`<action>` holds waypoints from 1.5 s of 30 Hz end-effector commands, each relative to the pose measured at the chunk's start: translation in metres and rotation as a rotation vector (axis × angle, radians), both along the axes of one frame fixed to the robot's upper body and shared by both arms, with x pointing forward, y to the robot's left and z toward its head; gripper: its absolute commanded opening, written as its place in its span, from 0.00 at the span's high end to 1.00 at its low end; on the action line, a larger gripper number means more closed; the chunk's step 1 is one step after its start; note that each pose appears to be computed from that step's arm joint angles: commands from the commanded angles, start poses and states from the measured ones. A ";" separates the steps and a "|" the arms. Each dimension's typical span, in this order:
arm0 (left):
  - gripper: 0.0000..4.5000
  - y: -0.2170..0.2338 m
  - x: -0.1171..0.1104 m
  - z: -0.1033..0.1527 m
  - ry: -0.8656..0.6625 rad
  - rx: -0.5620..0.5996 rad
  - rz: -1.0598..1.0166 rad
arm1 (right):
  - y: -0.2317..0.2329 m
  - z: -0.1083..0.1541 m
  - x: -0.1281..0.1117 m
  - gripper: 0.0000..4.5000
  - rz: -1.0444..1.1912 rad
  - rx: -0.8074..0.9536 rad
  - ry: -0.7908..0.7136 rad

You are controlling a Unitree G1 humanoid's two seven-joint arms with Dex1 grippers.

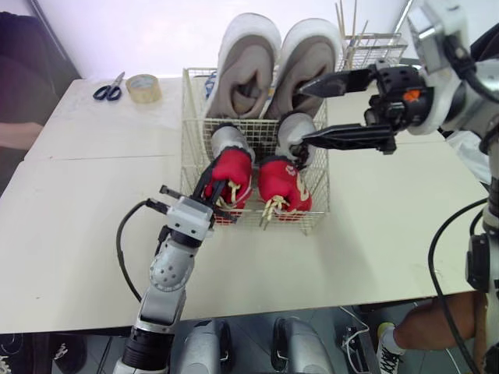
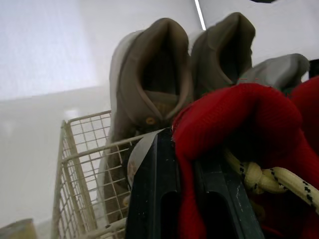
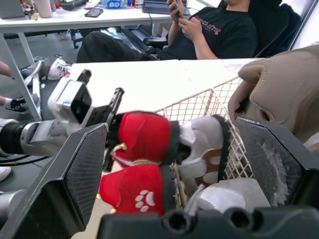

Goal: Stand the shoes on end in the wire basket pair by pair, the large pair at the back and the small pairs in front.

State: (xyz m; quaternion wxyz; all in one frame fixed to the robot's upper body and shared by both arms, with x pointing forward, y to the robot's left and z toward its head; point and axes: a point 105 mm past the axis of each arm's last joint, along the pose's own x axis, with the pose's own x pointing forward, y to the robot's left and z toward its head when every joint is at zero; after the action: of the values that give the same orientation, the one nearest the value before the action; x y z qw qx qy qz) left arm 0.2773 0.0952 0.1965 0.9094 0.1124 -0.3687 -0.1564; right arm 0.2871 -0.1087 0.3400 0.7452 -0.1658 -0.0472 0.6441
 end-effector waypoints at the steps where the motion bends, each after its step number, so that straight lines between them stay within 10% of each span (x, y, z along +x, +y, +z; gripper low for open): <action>1: 0.99 0.015 0.004 -0.014 0.057 0.015 0.066 | 0.001 0.017 -0.009 0.00 0.013 0.007 -0.078; 4: 0.99 0.022 0.004 -0.019 0.077 0.028 0.075 | 0.001 0.015 -0.009 0.00 0.011 0.001 -0.077; 14: 0.01 0.032 -0.001 -0.026 0.114 0.103 0.071 | -0.004 0.012 -0.010 0.00 -0.014 0.016 -0.081; 39: 0.01 0.097 -0.059 0.012 0.262 0.422 -0.008 | -0.012 -0.022 -0.001 0.00 -0.064 0.136 -0.034; 45: 0.01 0.128 -0.064 -0.009 0.580 0.404 -0.096 | -0.036 -0.044 -0.002 0.00 -0.172 0.105 0.044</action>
State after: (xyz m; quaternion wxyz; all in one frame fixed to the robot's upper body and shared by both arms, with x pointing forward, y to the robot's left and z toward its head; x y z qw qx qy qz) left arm 0.2163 0.2174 0.1845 0.9229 0.2440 -0.0832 -0.2861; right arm 0.2912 -0.1375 0.2850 0.8000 -0.1019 -0.0321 0.5905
